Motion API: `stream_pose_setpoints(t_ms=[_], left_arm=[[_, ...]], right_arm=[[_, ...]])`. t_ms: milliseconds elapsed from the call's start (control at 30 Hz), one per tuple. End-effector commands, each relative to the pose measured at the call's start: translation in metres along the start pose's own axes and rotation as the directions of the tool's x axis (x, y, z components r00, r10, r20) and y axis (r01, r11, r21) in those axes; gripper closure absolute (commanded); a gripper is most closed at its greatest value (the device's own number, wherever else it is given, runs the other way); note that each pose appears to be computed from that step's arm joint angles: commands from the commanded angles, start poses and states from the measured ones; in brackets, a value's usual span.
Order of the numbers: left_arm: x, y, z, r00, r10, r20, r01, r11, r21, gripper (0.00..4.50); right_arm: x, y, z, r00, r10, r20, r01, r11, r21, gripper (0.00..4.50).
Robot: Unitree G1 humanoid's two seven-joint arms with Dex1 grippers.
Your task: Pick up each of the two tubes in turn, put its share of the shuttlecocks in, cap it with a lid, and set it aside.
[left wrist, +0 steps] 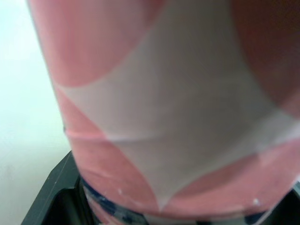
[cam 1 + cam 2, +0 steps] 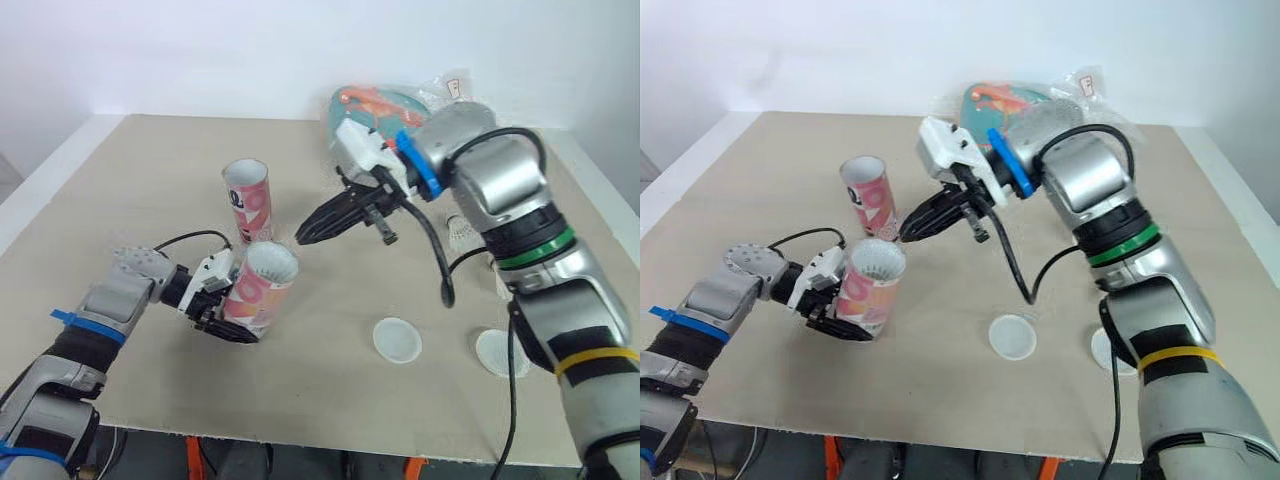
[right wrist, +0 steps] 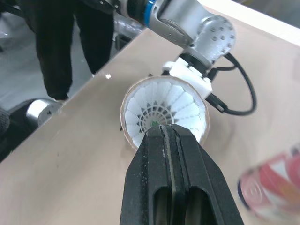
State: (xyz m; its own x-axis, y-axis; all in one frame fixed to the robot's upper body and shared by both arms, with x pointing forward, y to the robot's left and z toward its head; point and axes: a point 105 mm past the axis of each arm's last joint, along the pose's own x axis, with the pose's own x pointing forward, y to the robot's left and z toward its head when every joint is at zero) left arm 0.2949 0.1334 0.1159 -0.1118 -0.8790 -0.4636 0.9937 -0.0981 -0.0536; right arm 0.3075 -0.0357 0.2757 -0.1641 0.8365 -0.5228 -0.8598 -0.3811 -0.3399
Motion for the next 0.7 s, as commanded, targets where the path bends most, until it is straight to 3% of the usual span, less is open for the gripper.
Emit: stream_pose_setpoints(t_ms=[33, 267, 300, 333, 367, 400, 433, 500, 700], left_arm=[[-0.002, 0.001, 0.025, 0.996, 0.03, 0.083, -0.037, 0.995, 0.088, 1.46], [0.009, 0.002, 0.055, 0.969, 0.05, 0.243, -0.099, 0.977, 0.191, 1.46], [0.01, 0.002, 0.057, 0.964, 0.051, 0.26, -0.104, 0.975, 0.195, 1.46], [0.013, 0.001, 0.059, 0.959, 0.048, 0.279, -0.107, 0.974, 0.2, 1.46], [0.018, 0.002, 0.06, 0.953, 0.048, 0.3, -0.116, 0.97, 0.215, 1.46], [0.023, 0.001, 0.059, 0.948, 0.04, 0.315, -0.112, 0.97, 0.215, 1.46], [0.028, -0.001, 0.058, 0.945, 0.026, 0.326, -0.1, 0.972, 0.213, 1.46], [0.04, 0.0, 0.057, 0.934, 0.019, 0.357, -0.102, 0.971, 0.217, 1.46], [0.069, 0.009, 0.043, 0.921, 0.043, 0.387, -0.131, 0.97, 0.204, 1.46]], right_arm=[[-0.033, 0.011, 0.001, 0.997, -0.076, -0.013, 0.076, 0.997, -0.027, 4.4], [-0.058, 0.064, -0.039, 0.978, -0.176, -0.111, 0.19, 0.973, 0.131, 4.4], [-0.058, 0.069, -0.043, 0.974, -0.187, -0.131, 0.205, 0.968, 0.143, 3.83], [-0.059, 0.074, -0.047, 0.97, -0.191, -0.15, 0.215, 0.963, 0.164, 3.75], [-0.057, 0.082, -0.051, 0.969, -0.184, -0.164, 0.213, 0.959, 0.186, 3.13], [-0.055, 0.088, -0.053, 0.969, -0.177, -0.172, 0.212, 0.955, 0.209, 2.96], [-0.052, 0.094, -0.057, 0.968, -0.167, -0.186, 0.208, 0.951, 0.229, 2.3], [-0.048, 0.104, -0.064, 0.966, -0.143, -0.216, 0.197, 0.946, 0.256, 1.4], [-0.037, 0.108, -0.082, 0.954, -0.117, -0.277, 0.198, 0.938, 0.284, 1.4]])
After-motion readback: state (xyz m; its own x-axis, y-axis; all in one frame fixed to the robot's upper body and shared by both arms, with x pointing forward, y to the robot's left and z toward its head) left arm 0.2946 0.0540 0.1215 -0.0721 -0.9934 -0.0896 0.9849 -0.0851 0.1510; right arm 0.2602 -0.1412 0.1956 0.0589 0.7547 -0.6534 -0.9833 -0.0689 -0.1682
